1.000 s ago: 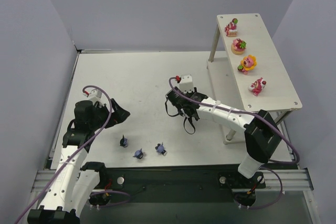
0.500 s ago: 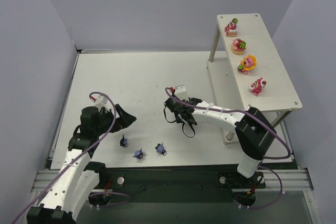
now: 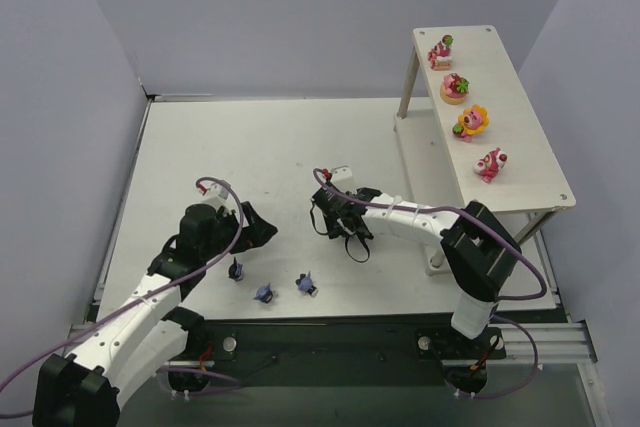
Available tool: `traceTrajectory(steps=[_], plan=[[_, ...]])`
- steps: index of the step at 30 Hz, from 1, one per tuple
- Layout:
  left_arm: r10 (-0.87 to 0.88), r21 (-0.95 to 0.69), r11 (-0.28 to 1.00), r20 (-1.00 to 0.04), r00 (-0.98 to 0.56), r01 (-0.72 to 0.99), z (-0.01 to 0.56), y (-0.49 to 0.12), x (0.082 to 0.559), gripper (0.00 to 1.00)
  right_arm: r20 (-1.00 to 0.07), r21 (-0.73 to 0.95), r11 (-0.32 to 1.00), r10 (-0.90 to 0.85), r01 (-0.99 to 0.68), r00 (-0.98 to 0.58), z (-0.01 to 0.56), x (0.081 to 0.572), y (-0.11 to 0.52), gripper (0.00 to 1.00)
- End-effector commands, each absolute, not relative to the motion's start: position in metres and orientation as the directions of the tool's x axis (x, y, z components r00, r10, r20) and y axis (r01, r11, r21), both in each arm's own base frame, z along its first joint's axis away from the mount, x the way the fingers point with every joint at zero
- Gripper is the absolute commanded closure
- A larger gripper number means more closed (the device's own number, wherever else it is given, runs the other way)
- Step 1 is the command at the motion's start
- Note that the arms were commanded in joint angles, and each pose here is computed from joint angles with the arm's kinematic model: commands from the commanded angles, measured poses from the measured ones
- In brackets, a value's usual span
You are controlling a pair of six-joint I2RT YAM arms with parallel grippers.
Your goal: Place and organize the plastic toys onto the shelf
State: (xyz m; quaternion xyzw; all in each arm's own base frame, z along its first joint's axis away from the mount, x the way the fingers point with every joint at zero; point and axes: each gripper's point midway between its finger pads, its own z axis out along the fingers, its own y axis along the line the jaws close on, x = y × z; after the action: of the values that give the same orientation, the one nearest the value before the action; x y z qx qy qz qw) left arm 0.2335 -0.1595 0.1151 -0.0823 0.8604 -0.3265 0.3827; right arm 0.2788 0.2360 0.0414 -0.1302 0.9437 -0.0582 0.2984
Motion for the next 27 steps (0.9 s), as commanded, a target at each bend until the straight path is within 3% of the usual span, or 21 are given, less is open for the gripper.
traceTrajectory(steps=[1,3,9,17,27], plan=[[-0.419,-0.622,0.771,-0.657,-0.627,0.137,0.134,-0.160,0.250,0.03,-0.560,-0.207,0.958,-0.282,-0.198,-0.779,0.051,0.277,0.234,0.37],[-0.421,-0.624,0.769,-0.660,-0.622,0.142,0.136,-0.160,0.251,0.03,-0.578,-0.204,0.958,-0.283,-0.199,-0.765,0.060,0.276,0.237,0.29],[-0.430,-0.614,0.777,-0.678,-0.596,0.138,0.135,-0.158,0.257,0.03,-0.648,-0.193,0.962,-0.273,-0.193,-0.711,0.103,0.279,0.243,0.22],[-0.447,-0.618,0.758,-0.725,-0.525,0.208,0.148,-0.169,0.274,0.03,-0.796,-0.122,0.980,-0.193,-0.160,-0.574,0.210,0.285,0.243,0.22],[-0.299,-0.537,0.720,-0.811,-0.502,0.440,0.147,-0.216,0.269,0.03,-0.889,-0.083,0.969,-0.178,-0.232,-0.423,0.303,0.264,0.236,0.26]])
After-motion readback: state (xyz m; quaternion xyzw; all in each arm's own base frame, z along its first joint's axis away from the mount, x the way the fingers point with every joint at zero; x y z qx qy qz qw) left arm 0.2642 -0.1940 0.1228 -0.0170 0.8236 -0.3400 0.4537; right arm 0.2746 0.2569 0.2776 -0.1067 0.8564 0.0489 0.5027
